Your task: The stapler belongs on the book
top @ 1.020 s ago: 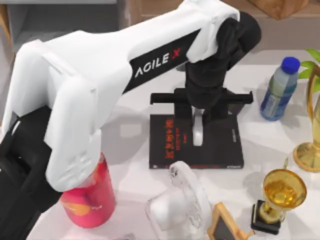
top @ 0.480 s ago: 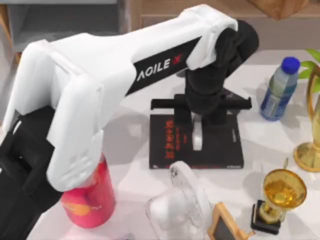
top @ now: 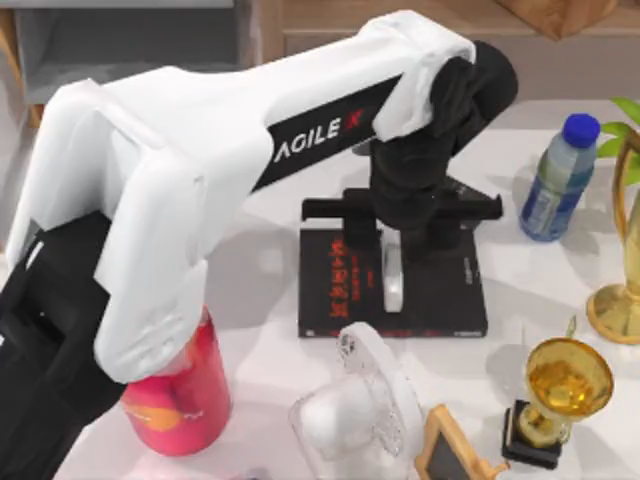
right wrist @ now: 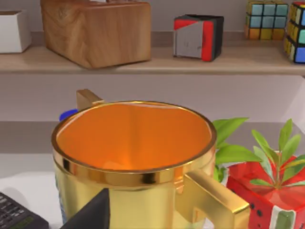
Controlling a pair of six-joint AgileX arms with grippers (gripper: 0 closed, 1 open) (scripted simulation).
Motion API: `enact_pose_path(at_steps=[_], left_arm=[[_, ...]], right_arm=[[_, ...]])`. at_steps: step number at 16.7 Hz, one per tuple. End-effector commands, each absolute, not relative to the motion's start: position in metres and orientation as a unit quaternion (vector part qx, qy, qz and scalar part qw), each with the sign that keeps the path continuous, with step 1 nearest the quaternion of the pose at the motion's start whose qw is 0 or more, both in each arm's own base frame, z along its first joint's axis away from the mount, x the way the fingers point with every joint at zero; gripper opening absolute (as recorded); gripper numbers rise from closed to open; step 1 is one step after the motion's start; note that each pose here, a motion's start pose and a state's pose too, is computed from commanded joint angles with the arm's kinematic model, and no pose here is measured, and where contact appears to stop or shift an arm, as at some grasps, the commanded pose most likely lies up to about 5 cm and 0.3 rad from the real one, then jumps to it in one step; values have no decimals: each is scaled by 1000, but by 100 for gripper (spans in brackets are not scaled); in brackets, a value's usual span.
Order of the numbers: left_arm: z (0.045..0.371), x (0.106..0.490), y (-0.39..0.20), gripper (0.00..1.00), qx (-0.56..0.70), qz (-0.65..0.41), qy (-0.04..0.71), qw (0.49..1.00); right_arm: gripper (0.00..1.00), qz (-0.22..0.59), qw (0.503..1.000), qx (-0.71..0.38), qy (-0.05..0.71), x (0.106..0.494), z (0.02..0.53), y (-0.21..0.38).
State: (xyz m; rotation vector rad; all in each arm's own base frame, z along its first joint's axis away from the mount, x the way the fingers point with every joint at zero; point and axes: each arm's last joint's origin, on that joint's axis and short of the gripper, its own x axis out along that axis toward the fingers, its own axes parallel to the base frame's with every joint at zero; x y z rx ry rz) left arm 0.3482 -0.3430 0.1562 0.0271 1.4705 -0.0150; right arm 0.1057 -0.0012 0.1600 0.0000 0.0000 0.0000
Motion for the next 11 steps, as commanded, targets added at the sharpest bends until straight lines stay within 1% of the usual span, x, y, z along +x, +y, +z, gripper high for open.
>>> enact_pose_path(at_steps=[5, 6, 11], left_arm=[[156, 348, -343, 98, 12, -7, 671, 742], [156, 348, -343, 100, 12, -7, 671, 742], [156, 348, -343, 100, 12, -7, 671, 742]], right_arm=[[100, 0, 1000, 0, 0, 106, 160, -1], [100, 0, 1000, 0, 0, 106, 160, -1], [100, 0, 1000, 0, 0, 106, 160, -1]])
